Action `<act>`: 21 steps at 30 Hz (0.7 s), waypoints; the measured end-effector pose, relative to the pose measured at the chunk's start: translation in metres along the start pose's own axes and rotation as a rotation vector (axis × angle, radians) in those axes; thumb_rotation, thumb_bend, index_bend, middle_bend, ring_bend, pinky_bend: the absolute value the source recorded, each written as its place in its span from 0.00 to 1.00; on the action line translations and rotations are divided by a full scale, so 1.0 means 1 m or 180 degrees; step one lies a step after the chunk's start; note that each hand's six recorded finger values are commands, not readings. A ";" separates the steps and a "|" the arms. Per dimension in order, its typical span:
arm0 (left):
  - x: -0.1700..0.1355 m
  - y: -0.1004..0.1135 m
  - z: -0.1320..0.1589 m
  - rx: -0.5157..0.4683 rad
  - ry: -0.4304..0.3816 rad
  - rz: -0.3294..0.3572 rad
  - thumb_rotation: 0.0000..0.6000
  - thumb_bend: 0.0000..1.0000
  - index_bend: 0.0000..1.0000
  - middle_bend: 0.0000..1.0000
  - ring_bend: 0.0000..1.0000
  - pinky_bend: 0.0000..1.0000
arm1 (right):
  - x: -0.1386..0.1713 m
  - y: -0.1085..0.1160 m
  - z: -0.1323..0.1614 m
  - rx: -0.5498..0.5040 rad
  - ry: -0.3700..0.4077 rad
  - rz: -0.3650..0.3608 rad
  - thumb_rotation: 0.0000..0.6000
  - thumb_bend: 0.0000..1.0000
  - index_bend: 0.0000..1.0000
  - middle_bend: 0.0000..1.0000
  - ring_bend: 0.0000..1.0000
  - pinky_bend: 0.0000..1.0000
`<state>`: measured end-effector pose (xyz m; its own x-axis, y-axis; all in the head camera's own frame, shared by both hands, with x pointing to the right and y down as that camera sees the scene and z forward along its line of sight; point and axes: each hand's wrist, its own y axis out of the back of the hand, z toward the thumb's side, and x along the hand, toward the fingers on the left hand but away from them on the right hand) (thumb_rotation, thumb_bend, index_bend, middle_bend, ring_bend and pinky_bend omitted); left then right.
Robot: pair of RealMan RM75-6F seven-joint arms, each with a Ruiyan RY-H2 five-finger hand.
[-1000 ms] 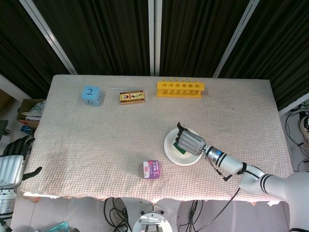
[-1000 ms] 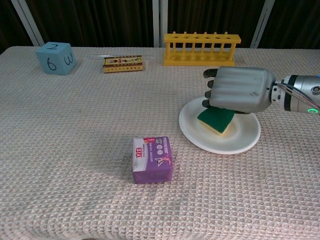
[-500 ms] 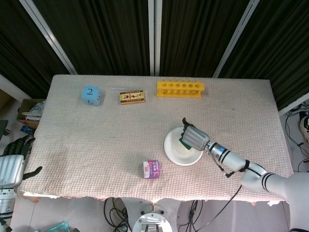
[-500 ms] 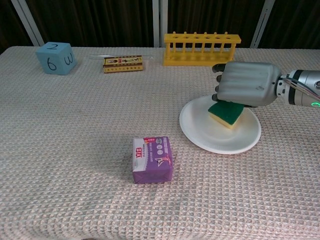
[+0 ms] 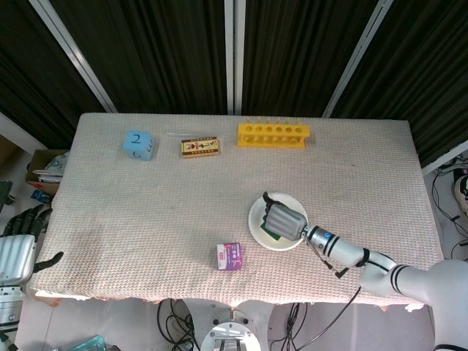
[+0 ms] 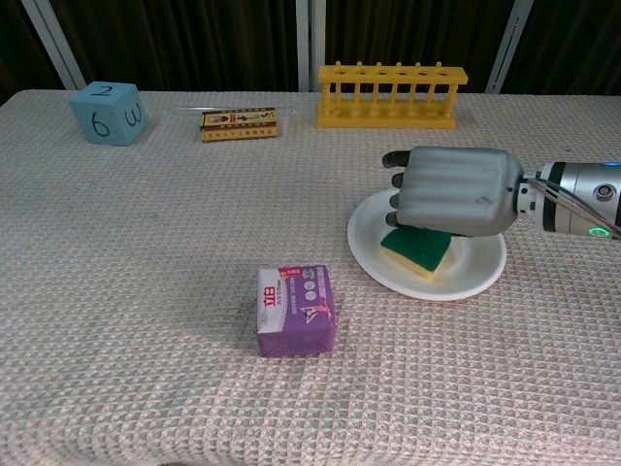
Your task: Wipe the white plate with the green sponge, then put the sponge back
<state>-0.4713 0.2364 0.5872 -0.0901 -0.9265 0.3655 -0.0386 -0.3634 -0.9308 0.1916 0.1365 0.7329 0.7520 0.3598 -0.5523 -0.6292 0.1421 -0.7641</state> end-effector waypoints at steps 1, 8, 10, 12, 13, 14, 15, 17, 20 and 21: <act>0.000 0.000 0.000 0.0000 0.0002 0.0001 1.00 0.09 0.15 0.09 0.10 0.15 | 0.004 -0.001 0.000 0.0004 0.0008 0.0004 1.00 0.44 0.66 0.54 0.45 0.21; 0.000 0.001 0.001 0.0010 -0.0013 0.0015 1.00 0.09 0.15 0.09 0.10 0.15 | 0.018 -0.021 -0.018 0.0037 -0.0154 0.0246 1.00 0.44 0.67 0.54 0.45 0.20; 0.000 0.002 0.002 0.0009 -0.0014 0.0019 1.00 0.09 0.15 0.09 0.10 0.15 | 0.015 -0.026 -0.024 0.0061 -0.0205 0.0306 1.00 0.44 0.67 0.54 0.45 0.20; -0.001 0.002 0.002 0.0004 -0.0005 0.0018 1.00 0.09 0.15 0.09 0.10 0.15 | 0.006 -0.027 -0.029 0.0085 -0.0243 0.0314 1.00 0.44 0.67 0.54 0.45 0.20; -0.002 0.002 0.002 0.0002 -0.0002 0.0017 1.00 0.09 0.15 0.09 0.10 0.15 | 0.001 -0.027 -0.030 0.0095 -0.0260 0.0312 1.00 0.44 0.67 0.54 0.45 0.20; -0.003 0.002 0.001 0.0008 0.0003 0.0016 1.00 0.09 0.15 0.09 0.10 0.15 | -0.004 -0.027 -0.032 0.0102 -0.0280 0.0309 1.00 0.44 0.67 0.54 0.45 0.20; -0.004 0.003 0.001 0.0015 0.0007 0.0014 1.00 0.09 0.15 0.09 0.10 0.15 | -0.011 -0.026 -0.035 0.0111 -0.0305 0.0303 1.00 0.44 0.67 0.54 0.45 0.20; -0.006 0.004 -0.001 0.0023 0.0027 0.0020 1.00 0.09 0.15 0.09 0.10 0.15 | -0.024 -0.023 -0.038 0.0125 -0.0326 0.0280 1.00 0.44 0.67 0.54 0.45 0.20; -0.009 0.006 -0.003 0.0021 0.0059 0.0029 1.00 0.09 0.15 0.09 0.10 0.15 | -0.044 -0.010 -0.036 0.0112 -0.0290 0.0175 1.00 0.44 0.67 0.54 0.45 0.20; -0.009 0.006 -0.004 0.0018 0.0066 0.0024 1.00 0.09 0.15 0.09 0.10 0.15 | -0.048 -0.006 -0.034 0.0090 -0.0263 0.0135 1.00 0.44 0.67 0.54 0.45 0.20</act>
<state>-0.4744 0.2435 0.5785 -0.1109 -0.9270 0.3583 -0.0321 -0.3570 -0.9336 0.1659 0.0871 0.7524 0.7065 0.4408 -0.5537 -0.6663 0.1508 -0.7302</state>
